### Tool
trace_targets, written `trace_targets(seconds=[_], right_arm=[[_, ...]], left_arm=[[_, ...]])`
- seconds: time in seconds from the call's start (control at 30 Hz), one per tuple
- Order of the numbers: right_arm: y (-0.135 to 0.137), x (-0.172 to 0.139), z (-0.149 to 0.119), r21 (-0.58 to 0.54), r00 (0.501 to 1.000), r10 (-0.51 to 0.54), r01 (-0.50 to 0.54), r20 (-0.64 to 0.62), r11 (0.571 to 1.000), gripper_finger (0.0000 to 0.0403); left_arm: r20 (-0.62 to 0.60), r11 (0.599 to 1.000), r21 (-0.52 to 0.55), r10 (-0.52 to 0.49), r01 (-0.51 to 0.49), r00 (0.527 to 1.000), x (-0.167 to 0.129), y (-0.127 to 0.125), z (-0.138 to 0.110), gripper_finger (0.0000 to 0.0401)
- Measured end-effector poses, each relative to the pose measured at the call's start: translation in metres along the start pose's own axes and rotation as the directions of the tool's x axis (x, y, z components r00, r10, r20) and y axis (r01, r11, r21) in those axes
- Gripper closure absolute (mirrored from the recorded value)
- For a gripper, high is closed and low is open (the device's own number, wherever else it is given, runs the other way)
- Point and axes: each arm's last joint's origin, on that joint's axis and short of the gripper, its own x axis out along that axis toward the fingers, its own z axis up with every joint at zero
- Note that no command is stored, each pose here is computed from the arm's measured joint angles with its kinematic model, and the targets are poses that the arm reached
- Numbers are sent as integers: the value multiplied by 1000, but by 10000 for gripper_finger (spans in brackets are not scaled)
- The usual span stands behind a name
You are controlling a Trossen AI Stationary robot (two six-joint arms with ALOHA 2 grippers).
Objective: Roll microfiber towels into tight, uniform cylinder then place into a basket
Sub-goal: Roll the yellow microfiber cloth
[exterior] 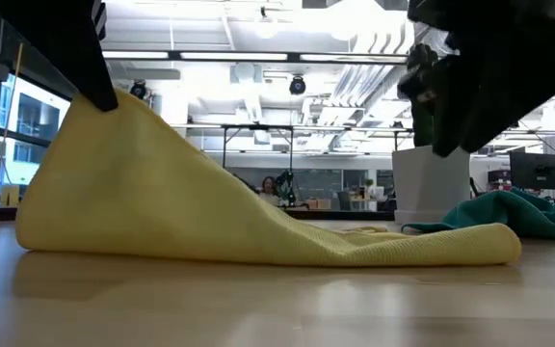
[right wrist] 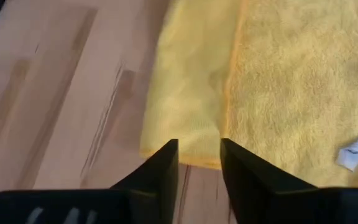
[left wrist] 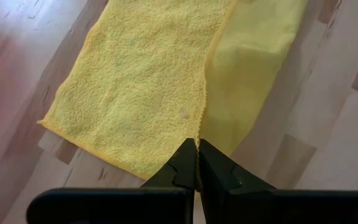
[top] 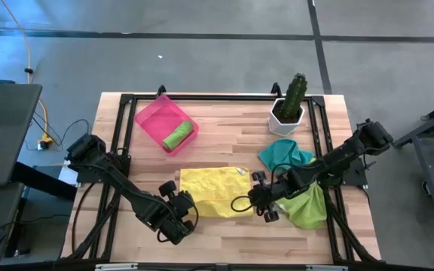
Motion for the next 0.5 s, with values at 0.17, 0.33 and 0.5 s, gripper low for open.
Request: trace_targets(seconds=[0.17, 0.33, 0.5], right_arm=[[-14, 9, -7, 187, 999, -19, 13, 29, 982, 261], [-32, 20, -23, 438, 999, -12, -9, 44, 899, 258], [-44, 31, -43, 600, 992, 71, -120, 104, 791, 258]], left_arm=[[-1, 1000, 1, -2, 2, 1000, 0, 0, -1, 401], [2, 1000, 8, -8, 8, 1000, -2, -2, -4, 401], [3, 1000, 11, -9, 9, 1000, -3, -3, -4, 401]])
